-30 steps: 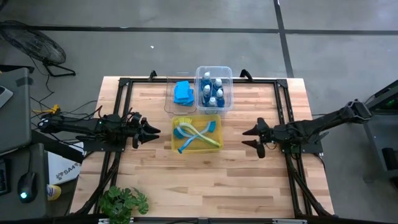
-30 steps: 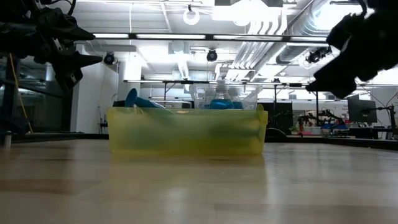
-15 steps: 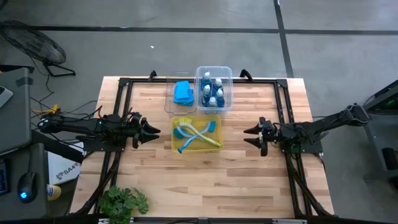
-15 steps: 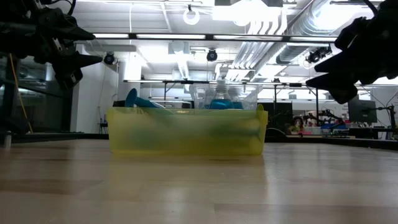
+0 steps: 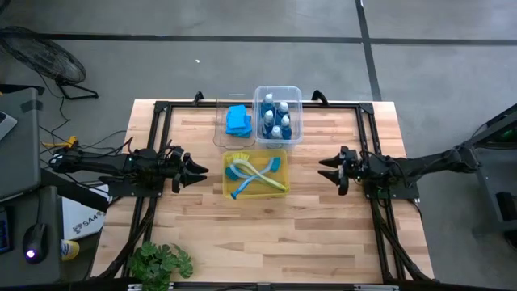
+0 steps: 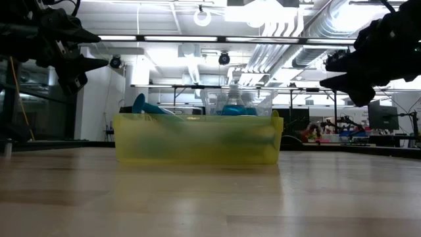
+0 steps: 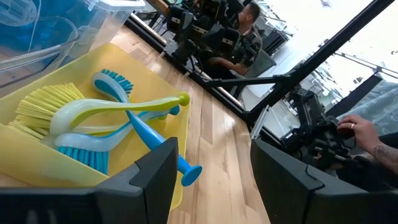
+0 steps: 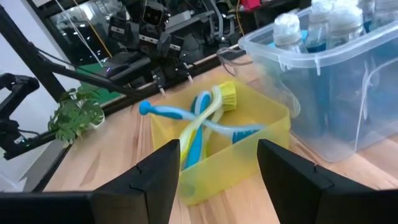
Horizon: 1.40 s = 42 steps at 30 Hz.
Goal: Pick & Place Kitchen Sink Supplies
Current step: Return to Home Position
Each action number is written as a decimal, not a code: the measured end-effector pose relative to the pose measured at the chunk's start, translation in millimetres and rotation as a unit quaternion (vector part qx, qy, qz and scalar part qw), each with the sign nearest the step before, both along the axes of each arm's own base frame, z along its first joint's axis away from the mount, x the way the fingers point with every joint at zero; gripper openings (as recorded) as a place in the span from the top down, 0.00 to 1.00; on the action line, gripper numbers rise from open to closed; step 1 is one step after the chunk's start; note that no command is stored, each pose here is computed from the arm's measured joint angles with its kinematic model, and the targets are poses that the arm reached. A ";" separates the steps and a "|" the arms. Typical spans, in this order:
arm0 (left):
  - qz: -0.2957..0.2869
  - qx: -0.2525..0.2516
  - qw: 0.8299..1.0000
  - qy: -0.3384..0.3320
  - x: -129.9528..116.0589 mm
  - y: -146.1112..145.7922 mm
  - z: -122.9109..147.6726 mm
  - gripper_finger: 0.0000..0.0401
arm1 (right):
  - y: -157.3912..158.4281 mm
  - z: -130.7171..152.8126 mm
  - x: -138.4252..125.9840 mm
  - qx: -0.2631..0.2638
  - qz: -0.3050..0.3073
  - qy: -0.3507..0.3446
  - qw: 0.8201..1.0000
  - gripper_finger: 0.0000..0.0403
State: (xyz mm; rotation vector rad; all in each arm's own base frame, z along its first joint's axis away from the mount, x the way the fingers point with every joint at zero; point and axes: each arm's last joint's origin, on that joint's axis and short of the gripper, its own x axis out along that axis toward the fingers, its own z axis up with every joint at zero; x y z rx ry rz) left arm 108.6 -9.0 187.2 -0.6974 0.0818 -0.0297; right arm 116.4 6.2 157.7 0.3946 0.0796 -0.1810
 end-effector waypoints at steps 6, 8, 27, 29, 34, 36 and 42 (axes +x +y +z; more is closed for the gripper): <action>0.000 0.000 1.000 0.000 0.0 0.0 0.0 0.51 | -1.0 -0.2 -8.6 0.045 -0.003 -0.008 0.999 0.48; 0.000 0.000 1.000 0.000 0.0 0.0 0.0 0.51 | -0.5 2.8 -10.6 0.077 0.006 -0.030 0.997 0.48; 0.000 0.000 1.000 0.000 0.0 0.0 0.0 0.51 | 1.1 10.6 -17.3 0.098 0.052 -0.076 0.991 0.48; 0.000 0.000 1.000 0.000 0.0 0.0 -0.1 0.51 | 1.1 10.9 -17.3 0.098 0.053 -0.078 0.991 0.48; 0.000 0.000 1.000 0.000 0.0 0.0 -0.1 0.51 | 1.1 11.3 -17.3 0.102 0.053 -0.080 0.990 0.48; 0.000 0.000 1.000 0.000 0.0 0.0 0.0 0.51 | 1.1 11.3 -17.3 0.102 0.053 -0.080 0.990 0.48; 0.000 0.000 1.000 0.001 0.0 0.0 -0.1 0.51 | 1.1 11.5 -17.3 0.102 0.052 -0.081 0.990 0.48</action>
